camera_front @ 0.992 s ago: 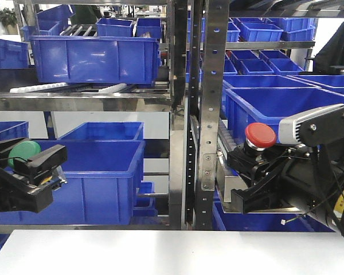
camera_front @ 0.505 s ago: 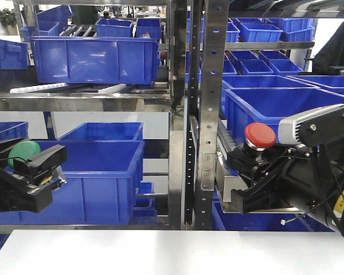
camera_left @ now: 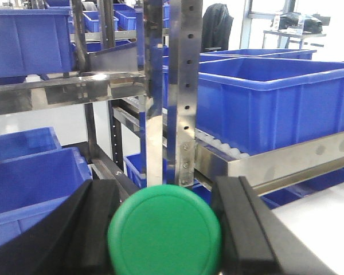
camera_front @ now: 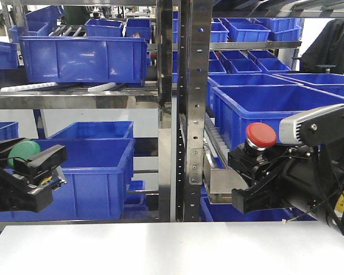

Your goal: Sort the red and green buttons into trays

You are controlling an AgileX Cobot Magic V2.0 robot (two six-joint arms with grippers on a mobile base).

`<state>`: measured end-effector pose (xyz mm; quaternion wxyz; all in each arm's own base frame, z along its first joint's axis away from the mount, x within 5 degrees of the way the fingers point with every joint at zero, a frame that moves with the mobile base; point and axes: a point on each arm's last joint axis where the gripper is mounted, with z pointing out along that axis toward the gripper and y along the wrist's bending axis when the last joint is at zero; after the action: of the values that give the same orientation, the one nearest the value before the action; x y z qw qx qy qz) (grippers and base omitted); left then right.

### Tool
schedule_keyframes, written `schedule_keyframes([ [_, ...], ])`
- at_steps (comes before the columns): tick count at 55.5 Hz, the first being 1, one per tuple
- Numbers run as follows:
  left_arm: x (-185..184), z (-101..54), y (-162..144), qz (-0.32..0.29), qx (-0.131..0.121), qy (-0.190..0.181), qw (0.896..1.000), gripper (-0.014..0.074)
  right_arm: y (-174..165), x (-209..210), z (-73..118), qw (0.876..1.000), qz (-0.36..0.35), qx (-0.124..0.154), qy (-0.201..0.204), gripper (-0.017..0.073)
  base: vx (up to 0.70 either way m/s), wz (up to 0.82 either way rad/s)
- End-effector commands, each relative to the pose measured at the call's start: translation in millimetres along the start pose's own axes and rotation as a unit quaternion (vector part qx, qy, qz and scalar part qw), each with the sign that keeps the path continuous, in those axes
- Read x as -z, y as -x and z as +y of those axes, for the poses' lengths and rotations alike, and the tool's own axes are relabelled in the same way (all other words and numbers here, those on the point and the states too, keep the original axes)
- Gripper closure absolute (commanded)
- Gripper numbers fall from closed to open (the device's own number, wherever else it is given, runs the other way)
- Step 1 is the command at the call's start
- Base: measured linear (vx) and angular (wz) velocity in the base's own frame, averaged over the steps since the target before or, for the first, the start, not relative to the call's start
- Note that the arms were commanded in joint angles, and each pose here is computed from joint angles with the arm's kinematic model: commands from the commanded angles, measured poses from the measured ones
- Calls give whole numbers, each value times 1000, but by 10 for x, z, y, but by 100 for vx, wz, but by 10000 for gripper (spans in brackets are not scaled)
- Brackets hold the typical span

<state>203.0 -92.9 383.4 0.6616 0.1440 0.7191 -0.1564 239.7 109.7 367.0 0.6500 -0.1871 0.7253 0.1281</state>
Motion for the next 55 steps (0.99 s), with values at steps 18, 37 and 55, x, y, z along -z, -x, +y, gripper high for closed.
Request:
schedule_keyframes([
  [18, 61, -9, 233, -69, 3, -1, 998, 597, 246, 89, 16, 998, -62, 2, 14, 569, -12, 7],
  [37, 61, -9, 233, -69, 3, -1, 998, 597, 246, 89, 16, 998, -62, 2, 14, 569, -19, 16],
  [55, 61, -9, 233, -69, 3, -1, 998, 597, 246, 89, 16, 998, -62, 2, 14, 569, -20, 18],
])
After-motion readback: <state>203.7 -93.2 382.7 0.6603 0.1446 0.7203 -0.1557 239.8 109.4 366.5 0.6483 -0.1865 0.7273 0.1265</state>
